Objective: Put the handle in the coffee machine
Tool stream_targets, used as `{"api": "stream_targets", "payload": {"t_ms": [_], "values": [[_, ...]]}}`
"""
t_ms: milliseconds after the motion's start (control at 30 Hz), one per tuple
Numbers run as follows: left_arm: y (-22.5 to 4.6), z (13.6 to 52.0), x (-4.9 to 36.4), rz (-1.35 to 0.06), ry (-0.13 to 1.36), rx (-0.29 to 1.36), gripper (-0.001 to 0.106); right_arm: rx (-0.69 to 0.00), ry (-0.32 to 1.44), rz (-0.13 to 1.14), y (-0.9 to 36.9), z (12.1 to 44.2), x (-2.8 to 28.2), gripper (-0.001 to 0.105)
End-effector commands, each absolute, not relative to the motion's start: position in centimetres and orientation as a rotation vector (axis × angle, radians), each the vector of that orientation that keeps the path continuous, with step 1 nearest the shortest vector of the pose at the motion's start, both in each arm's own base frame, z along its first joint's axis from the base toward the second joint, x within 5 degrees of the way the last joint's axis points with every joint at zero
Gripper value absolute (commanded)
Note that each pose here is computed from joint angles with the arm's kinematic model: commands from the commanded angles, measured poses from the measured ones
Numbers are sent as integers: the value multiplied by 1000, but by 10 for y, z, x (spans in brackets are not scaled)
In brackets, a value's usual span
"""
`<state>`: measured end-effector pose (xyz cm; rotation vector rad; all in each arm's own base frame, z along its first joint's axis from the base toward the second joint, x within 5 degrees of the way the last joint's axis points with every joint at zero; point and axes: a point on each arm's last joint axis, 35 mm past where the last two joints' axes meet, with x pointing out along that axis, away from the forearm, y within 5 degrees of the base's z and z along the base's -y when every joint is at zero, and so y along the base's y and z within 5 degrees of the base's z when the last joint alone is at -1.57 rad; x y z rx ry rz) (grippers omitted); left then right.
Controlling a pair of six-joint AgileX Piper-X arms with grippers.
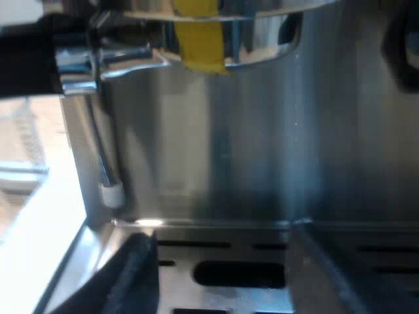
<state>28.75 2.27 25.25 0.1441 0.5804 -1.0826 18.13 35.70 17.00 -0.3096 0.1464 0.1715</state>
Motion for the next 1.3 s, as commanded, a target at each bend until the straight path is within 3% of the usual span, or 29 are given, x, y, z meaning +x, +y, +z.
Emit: {"api": "stream_targets", "payload": {"t_ms": [33,200,367,567,767,833,967,1300], "values": [[20,279,286,-1211,347,35,0,-270,143,215,357,158,195,36],[20,279,286,-1211,347,35,0,-201,113,230,354,155,211,21],[20,279,286,-1211,347,35,0,-161,96,285,351,156,222,22],[20,279,287,-1211,349,33,0,-288,69,300,352,159,224,21],[20,278,287,-1211,353,29,0,-278,41,291,356,169,232,22],[20,278,287,-1211,353,29,0,-278,40,272,354,171,236,25],[20,278,287,-1210,354,27,0,-282,42,252,349,171,244,42],[20,278,286,-1210,355,26,0,-274,24,235,345,173,249,41]]}}
